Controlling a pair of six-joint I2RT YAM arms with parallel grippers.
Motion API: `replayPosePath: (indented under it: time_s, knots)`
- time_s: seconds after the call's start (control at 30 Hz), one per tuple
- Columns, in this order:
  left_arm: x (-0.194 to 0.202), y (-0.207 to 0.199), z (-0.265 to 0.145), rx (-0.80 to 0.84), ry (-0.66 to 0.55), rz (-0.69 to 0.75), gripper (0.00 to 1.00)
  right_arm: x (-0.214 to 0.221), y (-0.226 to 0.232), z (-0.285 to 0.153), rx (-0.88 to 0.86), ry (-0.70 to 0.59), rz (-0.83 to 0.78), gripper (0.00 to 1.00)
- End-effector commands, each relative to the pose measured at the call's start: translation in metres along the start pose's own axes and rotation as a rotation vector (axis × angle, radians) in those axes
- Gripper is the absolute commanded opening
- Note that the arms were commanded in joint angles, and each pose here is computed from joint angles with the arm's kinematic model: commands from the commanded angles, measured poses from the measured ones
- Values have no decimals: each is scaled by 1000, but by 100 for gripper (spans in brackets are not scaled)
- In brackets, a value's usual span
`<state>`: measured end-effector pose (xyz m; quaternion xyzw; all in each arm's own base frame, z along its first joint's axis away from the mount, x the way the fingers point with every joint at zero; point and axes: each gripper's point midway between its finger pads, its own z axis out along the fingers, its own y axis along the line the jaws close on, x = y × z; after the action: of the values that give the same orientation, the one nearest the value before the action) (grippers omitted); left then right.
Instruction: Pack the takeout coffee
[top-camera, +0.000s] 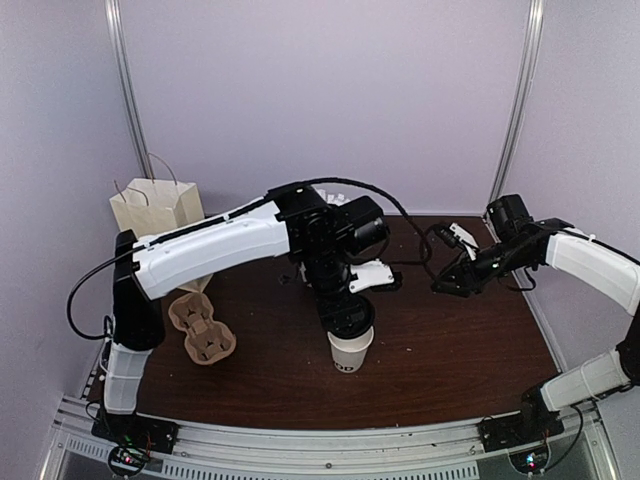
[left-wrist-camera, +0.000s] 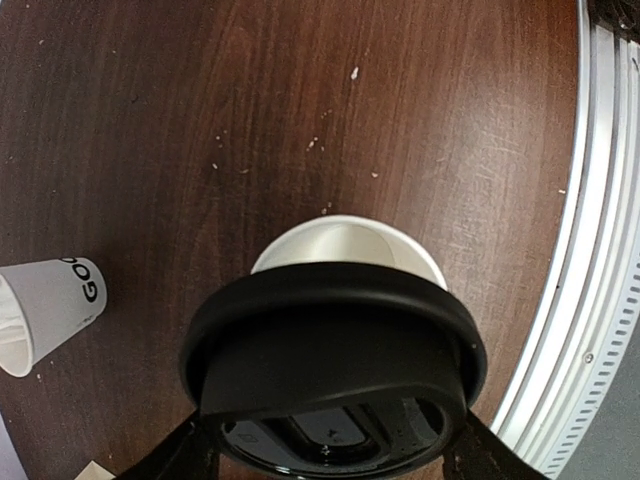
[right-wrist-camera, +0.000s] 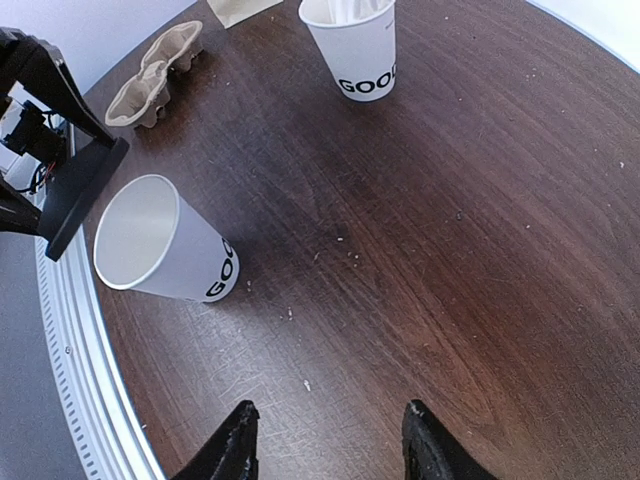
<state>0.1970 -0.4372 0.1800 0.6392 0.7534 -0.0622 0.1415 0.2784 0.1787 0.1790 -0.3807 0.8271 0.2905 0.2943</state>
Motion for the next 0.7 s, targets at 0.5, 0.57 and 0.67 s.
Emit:
replayPosePath:
  time_s: [0.5, 0.57, 0.67]
  knots:
    - [6, -3, 24, 45, 71, 28, 73, 3, -11, -7, 27, 3, 11, 49]
    - [8, -1, 24, 32, 81, 28, 73, 4, -12, -6, 28, 7, 11, 49]
    - [8, 3, 25, 8, 86, 28, 73, 5, -13, -6, 27, 11, 13, 50]
